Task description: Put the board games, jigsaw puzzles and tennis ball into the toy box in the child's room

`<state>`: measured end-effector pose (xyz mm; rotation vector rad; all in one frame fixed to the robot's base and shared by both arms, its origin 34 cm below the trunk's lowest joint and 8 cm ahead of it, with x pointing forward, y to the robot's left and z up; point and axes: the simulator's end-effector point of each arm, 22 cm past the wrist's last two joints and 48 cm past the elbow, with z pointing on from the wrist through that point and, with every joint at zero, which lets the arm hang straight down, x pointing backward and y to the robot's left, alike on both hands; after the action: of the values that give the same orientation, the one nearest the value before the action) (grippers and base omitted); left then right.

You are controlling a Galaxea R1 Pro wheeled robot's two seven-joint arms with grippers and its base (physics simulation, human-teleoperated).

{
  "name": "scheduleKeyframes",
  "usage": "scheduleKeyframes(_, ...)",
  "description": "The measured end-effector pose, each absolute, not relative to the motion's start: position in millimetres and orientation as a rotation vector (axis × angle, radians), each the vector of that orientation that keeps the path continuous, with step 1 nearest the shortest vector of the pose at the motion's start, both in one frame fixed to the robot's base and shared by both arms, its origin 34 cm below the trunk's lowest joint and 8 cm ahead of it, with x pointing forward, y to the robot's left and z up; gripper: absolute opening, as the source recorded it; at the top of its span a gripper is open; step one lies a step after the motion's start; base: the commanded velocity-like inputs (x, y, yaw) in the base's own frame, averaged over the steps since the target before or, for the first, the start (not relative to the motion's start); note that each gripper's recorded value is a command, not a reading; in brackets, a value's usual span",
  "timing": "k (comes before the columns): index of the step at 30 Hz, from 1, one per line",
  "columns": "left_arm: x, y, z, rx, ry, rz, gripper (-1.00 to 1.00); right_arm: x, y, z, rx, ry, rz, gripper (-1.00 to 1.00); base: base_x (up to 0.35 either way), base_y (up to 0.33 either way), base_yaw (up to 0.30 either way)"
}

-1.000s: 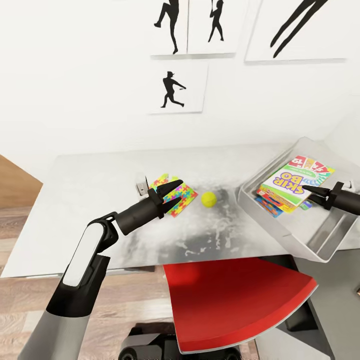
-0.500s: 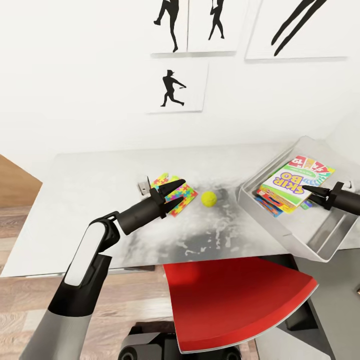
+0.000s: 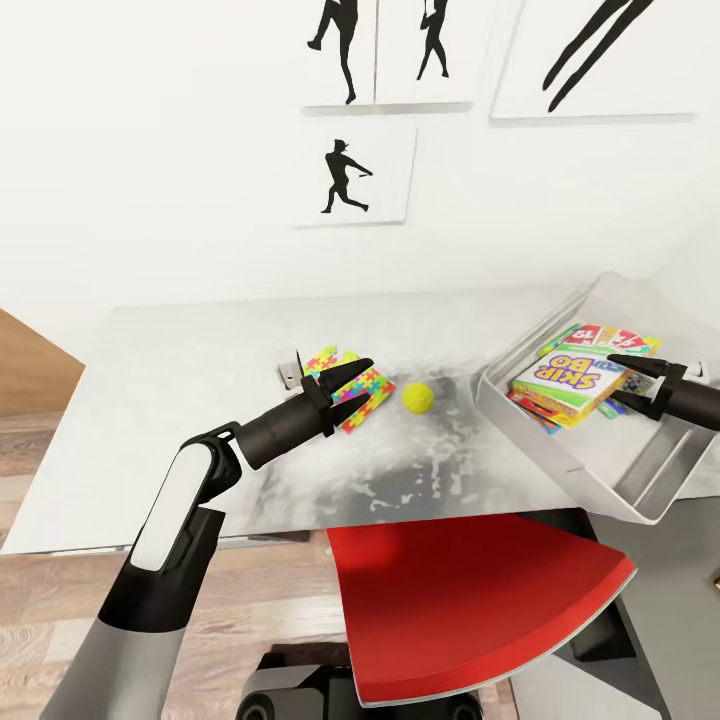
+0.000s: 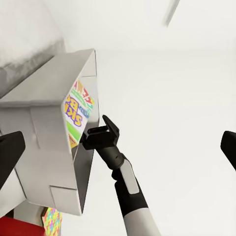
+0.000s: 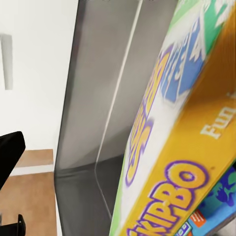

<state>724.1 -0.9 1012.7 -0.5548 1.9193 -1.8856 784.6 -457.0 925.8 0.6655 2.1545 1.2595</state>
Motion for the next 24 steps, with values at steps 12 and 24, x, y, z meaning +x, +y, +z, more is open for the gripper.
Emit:
scheduleKeyframes(12,724.1,-0.6,1012.5,-0.554,1.920,-1.885,1.00,783.9,-466.8,924.3,0.675,2.175,1.213,1.00,0.000,0.000,0.000)
scheduleKeyframes(24,724.2,0.6,1011.8,-0.554,1.922,-1.881,1.00,778.3,-501.6,919.6,0.705,2.248,1.050,1.00,0.000,0.000,0.000)
